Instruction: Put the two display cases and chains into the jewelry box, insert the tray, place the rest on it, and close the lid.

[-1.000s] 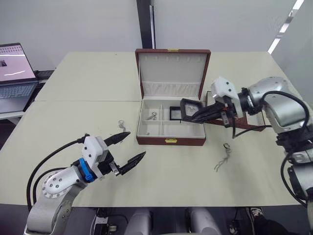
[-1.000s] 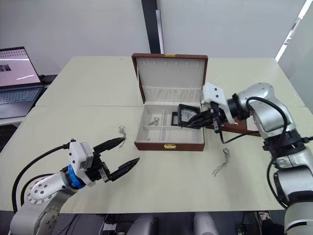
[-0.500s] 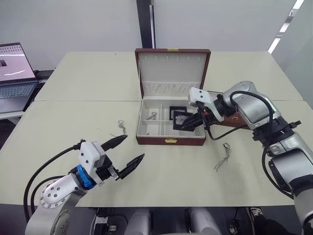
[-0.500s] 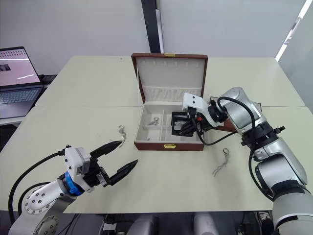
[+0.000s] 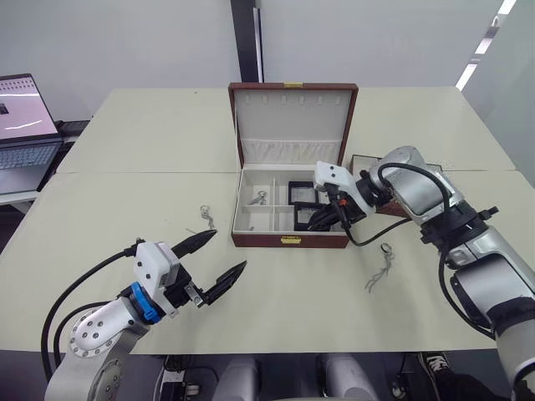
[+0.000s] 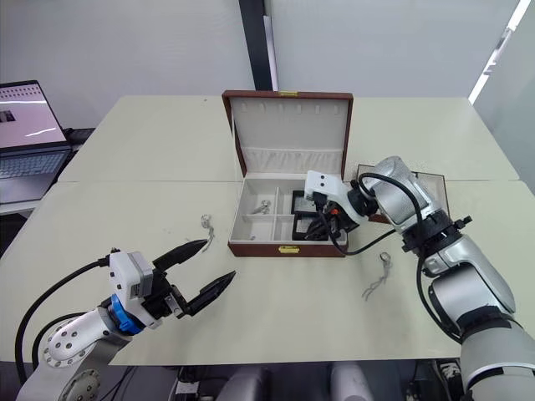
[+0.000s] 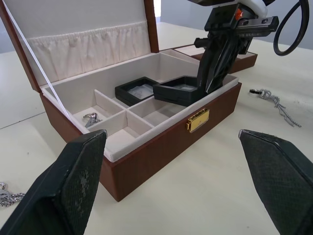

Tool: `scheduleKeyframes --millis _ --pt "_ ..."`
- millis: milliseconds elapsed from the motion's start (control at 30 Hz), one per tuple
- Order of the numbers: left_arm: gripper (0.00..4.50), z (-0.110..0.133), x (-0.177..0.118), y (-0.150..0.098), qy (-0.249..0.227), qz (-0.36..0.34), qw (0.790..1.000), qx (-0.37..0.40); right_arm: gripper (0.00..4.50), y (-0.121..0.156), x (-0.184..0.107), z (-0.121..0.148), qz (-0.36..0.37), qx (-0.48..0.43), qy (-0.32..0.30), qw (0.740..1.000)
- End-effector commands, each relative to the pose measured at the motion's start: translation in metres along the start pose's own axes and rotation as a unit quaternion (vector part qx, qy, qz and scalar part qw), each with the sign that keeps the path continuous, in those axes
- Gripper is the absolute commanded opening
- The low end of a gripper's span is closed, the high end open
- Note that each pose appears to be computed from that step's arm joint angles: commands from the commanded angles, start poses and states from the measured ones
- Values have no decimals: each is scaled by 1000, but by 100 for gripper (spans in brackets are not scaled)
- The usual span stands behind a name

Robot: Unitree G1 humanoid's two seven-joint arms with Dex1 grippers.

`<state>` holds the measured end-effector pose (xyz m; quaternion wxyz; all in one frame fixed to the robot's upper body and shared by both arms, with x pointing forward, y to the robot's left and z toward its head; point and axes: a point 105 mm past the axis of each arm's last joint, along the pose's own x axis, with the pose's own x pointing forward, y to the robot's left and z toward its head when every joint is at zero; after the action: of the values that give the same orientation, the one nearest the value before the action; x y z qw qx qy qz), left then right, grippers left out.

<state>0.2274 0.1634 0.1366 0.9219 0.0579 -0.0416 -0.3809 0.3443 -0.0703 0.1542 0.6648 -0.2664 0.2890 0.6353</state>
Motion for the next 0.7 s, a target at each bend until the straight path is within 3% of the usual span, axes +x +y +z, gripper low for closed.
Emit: scheduleKeyframes --millis 33,100,167,533,633,700 --pt "450 10 1 -2 -17 -2 1000 17 0 -3 -5 8 -11 -24 -3 1000" --pt "450 10 1 -3 -16 -2 1000 18 0 -3 -4 9 -11 -31 -7 999" --pt "450 10 1 -3 -16 -3 1000 18 72 -5 -4 11 -15 -36 -13 999" --pt "450 9 4 -1 -14 -7 1000 20 346 -17 -19 31 -48 -35 -66 996" --pt "450 8 5 0 -6 -9 1000 22 448 -18 -25 36 -54 -30 -91 994" --pt "450 6 4 7 5 1 1000 19 448 -16 -37 41 -58 -28 -133 989"
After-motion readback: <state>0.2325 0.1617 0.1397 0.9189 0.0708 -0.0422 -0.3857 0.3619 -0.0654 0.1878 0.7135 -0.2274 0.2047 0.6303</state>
